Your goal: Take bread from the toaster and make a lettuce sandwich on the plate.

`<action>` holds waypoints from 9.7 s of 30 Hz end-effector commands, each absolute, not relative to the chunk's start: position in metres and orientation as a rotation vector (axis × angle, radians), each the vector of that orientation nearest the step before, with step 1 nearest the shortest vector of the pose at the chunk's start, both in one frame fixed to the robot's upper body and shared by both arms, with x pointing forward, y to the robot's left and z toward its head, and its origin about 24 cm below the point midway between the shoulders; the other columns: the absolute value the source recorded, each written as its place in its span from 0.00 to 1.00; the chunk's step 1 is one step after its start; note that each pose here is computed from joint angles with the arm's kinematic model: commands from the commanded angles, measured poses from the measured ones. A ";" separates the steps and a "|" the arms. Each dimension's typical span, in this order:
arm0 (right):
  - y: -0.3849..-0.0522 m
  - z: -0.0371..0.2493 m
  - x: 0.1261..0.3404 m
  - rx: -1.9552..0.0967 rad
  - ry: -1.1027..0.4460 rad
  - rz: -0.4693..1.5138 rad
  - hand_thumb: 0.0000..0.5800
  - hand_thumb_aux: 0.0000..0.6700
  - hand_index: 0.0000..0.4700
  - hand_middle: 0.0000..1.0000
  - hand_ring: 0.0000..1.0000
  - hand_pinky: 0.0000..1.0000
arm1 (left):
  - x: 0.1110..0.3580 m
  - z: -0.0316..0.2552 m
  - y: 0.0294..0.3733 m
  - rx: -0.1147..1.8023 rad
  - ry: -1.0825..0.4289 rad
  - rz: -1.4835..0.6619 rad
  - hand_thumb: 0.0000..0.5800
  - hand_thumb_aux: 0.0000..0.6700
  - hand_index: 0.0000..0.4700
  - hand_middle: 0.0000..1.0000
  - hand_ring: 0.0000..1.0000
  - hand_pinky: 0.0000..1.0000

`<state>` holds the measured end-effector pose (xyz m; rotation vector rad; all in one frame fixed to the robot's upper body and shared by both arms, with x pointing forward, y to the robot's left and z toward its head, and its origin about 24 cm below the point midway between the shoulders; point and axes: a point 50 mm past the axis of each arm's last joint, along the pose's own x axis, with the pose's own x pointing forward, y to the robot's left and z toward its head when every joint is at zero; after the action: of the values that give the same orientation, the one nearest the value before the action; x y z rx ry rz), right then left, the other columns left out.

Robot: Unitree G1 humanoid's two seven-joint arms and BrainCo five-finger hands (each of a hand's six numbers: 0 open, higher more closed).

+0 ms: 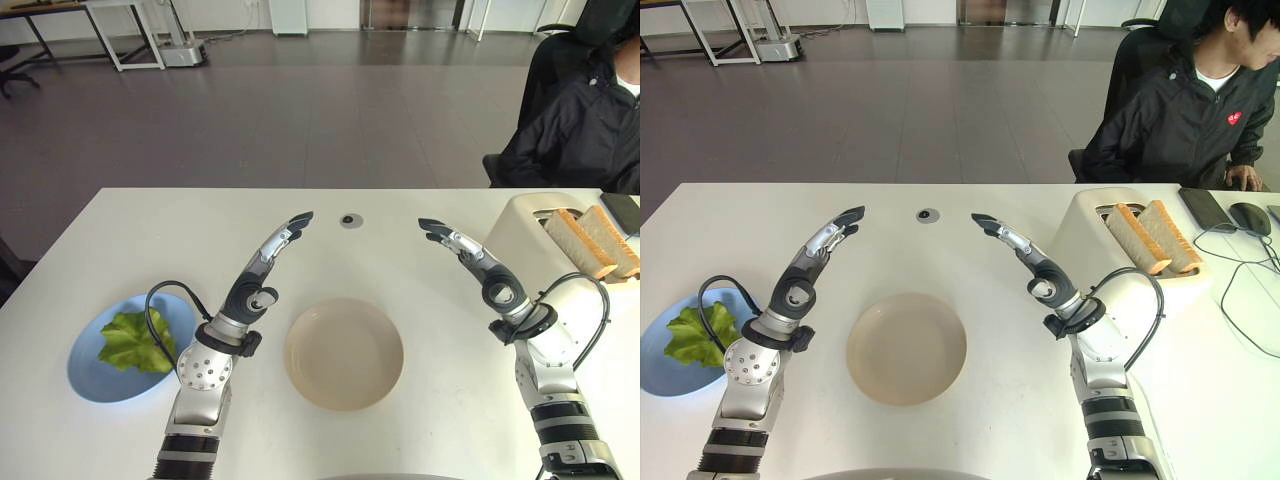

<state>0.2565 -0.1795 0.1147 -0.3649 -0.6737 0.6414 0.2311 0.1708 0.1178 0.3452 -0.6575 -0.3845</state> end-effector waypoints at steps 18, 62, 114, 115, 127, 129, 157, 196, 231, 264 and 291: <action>-0.312 0.237 0.215 -1.002 -0.608 -0.006 0.00 0.00 0.00 0.00 0.00 0.00 | 0.239 0.115 0.167 0.344 -0.645 -0.415 0.00 0.00 0.00 0.00 0.00 0.00; -0.370 0.256 0.228 -1.032 -0.357 -0.284 1.00 1.00 1.00 0.00 0.00 0.00 | 0.241 0.122 0.174 0.402 -0.679 -0.389 0.00 0.00 0.00 0.00 0.00 0.00; -0.126 0.093 0.231 -1.159 -0.501 1.128 0.00 0.00 0.00 0.00 0.00 0.00 | 0.159 0.128 0.374 1.822 0.506 -0.416 0.00 0.00 0.00 0.00 0.00 0.00; -0.126 0.094 0.230 -1.155 -0.503 1.129 0.00 0.00 0.00 0.00 0.00 0.00 | 0.161 0.126 0.373 1.835 0.502 -0.419 0.00 0.00 0.00 0.00 0.00 0.00; -0.125 0.097 0.220 -1.146 -0.504 1.143 0.00 0.00 0.00 0.00 0.00 0.00 | 0.176 0.110 0.369 2.016 0.458 -0.446 0.85 0.61 0.61 0.00 0.00 0.00; -0.125 0.097 0.219 -1.147 -0.504 1.148 0.00 0.00 0.00 0.00 0.00 0.00 | 0.176 0.106 0.368 2.020 0.470 -0.460 0.88 0.65 0.65 0.00 0.00 0.00; -0.124 0.099 0.212 -1.139 -0.497 1.195 0.00 0.00 0.00 0.00 0.00 0.00 | 0.181 0.096 0.361 2.056 0.407 -0.446 0.64 0.40 0.40 0.00 0.00 0.00; -0.125 0.099 0.215 -1.125 -0.504 1.157 0.00 0.00 0.00 0.00 0.00 0.00 | 0.187 0.153 0.347 1.955 0.070 -0.291 1.00 1.00 1.00 0.00 0.00 0.00; -0.125 0.100 0.213 -1.130 -0.508 1.145 0.00 0.00 0.00 0.00 0.00 0.00 | 0.208 0.100 0.356 1.881 0.219 -0.402 0.75 0.50 0.50 0.00 0.00 0.00; -0.124 0.101 0.212 -1.140 -0.517 1.145 0.00 0.00 0.00 0.00 0.00 0.00 | 0.210 0.112 0.337 1.853 0.079 -0.368 1.00 1.00 1.00 0.00 0.00 0.00; -0.164 0.117 0.236 -1.182 -0.468 0.914 0.00 0.00 0.00 0.00 0.00 0.00 | 0.193 0.104 0.129 1.673 -0.583 -1.027 1.00 1.00 1.00 0.00 0.00 0.00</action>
<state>0.2375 -0.1675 0.1185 -1.1828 -0.4695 0.8960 0.1904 0.1260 0.1058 1.6252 -0.5890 -1.0320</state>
